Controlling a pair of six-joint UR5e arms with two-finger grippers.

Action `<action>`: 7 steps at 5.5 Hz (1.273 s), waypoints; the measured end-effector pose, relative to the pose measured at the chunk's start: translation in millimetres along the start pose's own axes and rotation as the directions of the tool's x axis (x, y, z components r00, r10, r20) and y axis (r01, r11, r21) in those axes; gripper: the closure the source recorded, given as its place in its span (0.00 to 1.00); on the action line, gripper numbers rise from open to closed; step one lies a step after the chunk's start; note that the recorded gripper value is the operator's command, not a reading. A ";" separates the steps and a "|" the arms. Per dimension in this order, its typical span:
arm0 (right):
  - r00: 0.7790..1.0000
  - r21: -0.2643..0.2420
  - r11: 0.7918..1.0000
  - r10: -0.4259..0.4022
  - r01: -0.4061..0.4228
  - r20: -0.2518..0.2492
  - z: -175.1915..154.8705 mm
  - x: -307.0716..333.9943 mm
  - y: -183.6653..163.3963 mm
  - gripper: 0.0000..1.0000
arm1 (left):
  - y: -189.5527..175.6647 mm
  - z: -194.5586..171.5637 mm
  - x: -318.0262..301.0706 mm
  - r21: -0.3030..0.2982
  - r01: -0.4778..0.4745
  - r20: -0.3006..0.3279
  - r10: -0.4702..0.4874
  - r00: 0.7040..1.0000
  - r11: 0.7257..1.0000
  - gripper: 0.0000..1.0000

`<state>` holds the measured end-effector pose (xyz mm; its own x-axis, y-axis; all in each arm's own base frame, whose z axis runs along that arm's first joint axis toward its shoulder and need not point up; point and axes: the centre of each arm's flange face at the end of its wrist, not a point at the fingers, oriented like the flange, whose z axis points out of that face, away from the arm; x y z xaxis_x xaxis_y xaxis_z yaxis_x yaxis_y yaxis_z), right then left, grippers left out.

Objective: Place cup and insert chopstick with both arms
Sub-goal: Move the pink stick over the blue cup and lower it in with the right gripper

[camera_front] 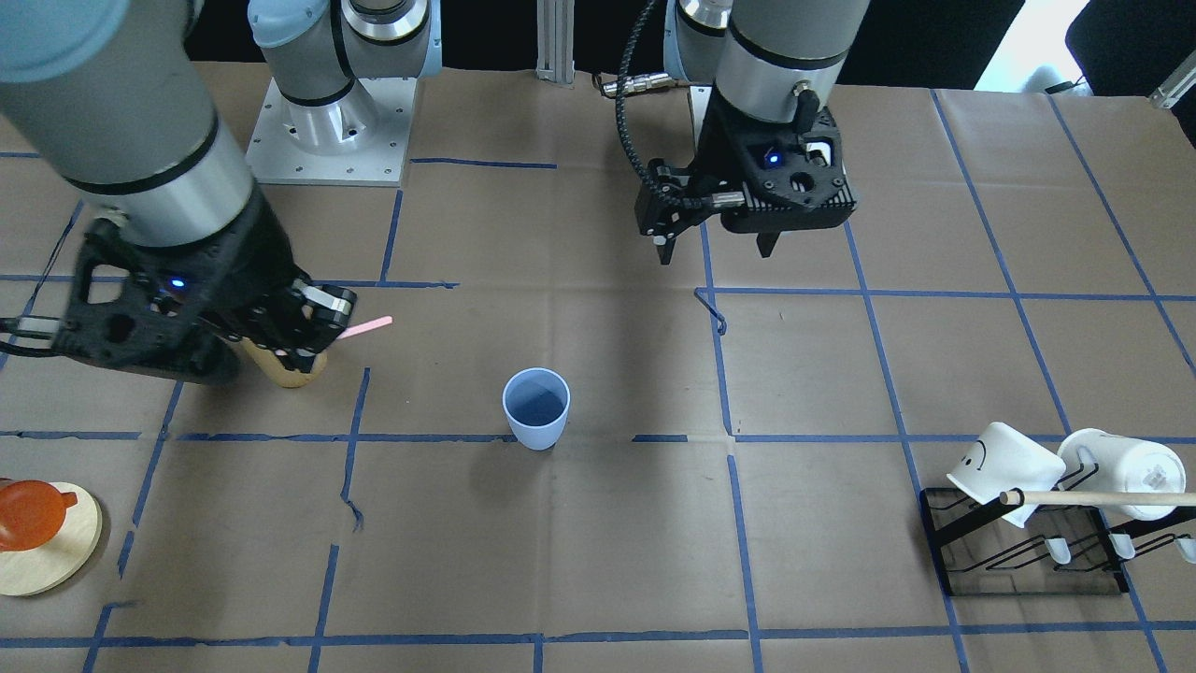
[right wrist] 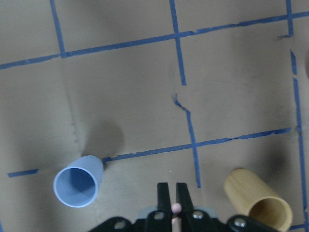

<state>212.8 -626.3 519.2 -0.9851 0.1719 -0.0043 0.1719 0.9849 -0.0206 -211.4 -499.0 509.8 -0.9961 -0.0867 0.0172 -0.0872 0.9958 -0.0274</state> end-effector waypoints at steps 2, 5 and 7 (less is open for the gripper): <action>0.999 0.026 0.998 0.051 -0.052 0.012 32.0 -99.7 4.7 0.93 | 3.7 3.1 -37.2 -0.032 -0.103 0.002 0.103 0.995 0.994 0.04; 0.998 0.049 0.997 0.062 -0.060 -0.034 88.6 -138.1 8.2 0.94 | 17.8 3.1 -57.2 -0.023 -0.142 0.013 0.142 0.990 0.990 0.02; 0.998 0.085 0.994 0.066 -0.064 -0.024 127.4 -132.7 17.7 0.92 | 17.2 -0.2 -58.0 -0.018 -0.144 0.023 0.144 0.989 0.989 0.02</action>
<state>346.6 -634.3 392.0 -0.9713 0.2374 0.0182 0.2342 0.9664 -0.1055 -155.1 -476.8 508.5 -0.9983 0.0572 -0.0103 0.0573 0.9983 -0.0114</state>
